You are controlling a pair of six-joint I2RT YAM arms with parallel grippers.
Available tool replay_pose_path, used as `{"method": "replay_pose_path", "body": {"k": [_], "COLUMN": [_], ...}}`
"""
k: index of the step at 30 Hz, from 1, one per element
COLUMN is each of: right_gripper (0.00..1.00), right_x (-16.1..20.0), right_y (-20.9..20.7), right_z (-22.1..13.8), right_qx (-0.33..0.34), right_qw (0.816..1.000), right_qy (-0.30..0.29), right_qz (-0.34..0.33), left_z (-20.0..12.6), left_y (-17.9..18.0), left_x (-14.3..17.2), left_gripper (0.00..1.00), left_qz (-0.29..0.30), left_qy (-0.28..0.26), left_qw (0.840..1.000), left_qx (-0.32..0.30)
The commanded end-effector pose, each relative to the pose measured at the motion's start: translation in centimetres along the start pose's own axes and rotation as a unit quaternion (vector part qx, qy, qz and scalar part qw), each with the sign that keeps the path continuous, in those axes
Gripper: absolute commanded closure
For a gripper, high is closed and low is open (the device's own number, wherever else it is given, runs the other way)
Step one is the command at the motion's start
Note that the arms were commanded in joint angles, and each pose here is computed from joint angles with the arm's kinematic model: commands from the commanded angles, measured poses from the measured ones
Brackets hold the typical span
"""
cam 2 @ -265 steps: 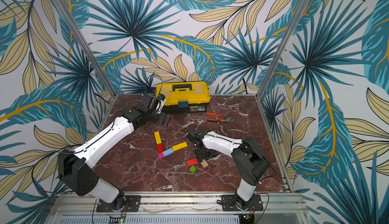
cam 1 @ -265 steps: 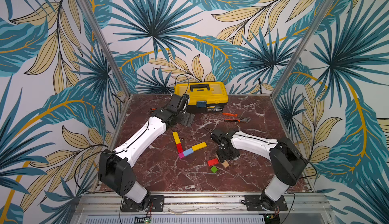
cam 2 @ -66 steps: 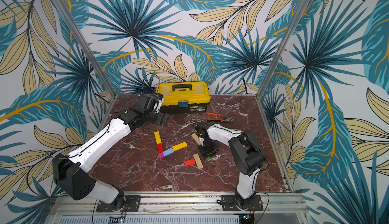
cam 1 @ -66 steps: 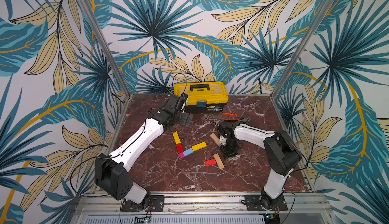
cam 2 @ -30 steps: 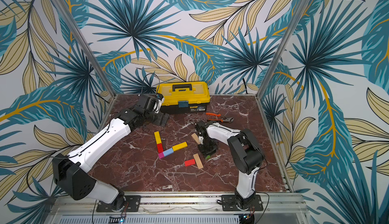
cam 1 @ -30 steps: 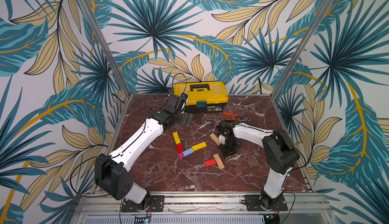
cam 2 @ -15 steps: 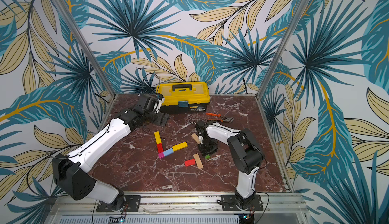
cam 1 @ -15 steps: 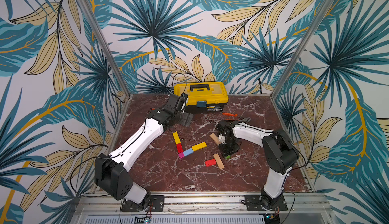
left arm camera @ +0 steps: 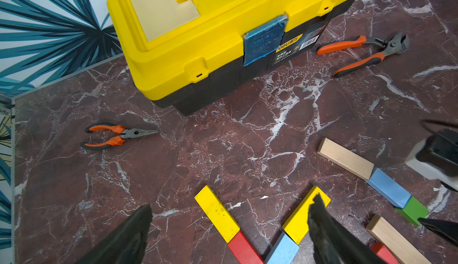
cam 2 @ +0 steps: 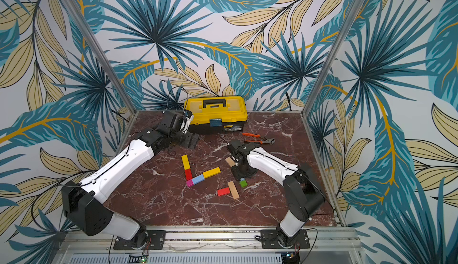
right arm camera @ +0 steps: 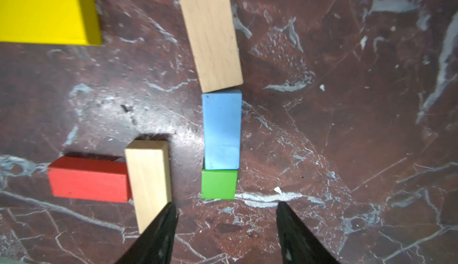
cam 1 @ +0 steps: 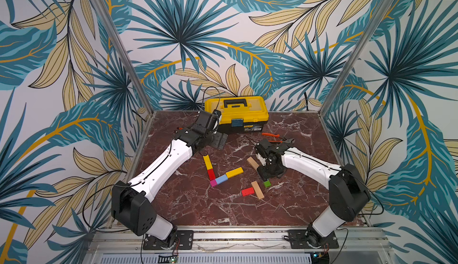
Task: Assemble the letter v with building blocks
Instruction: Assemble the building block at the center of the board, then pick up the building block from the center of the board.
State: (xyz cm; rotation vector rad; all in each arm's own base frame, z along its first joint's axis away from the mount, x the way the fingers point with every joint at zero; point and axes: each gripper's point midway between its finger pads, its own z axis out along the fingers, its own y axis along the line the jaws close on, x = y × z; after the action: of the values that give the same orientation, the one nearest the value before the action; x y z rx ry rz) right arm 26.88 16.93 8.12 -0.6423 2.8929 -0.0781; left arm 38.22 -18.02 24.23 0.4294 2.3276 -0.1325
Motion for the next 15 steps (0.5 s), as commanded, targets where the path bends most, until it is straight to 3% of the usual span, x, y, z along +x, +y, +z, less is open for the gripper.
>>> {"method": "replay_pose_path", "body": {"k": [1,15], "right_gripper": [0.33,0.32], "right_x": [1.1,2.4], "right_y": [1.4,9.2], "right_z": [-0.9,0.5], "right_qx": [0.028,-0.048], "right_qw": [0.999,0.985], "right_qy": [0.000,-0.015], "right_qz": [-0.046,-0.167], "left_z": [-0.9,-0.9], "left_y": [0.4,3.0], "left_x": [-1.1,-0.6], "left_gripper": [0.01,0.01], "left_qz": [-0.006,-0.036], "left_qy": [-0.022,-0.019], "left_qw": [1.000,0.998], "left_qx": [-0.002,-0.041]}}
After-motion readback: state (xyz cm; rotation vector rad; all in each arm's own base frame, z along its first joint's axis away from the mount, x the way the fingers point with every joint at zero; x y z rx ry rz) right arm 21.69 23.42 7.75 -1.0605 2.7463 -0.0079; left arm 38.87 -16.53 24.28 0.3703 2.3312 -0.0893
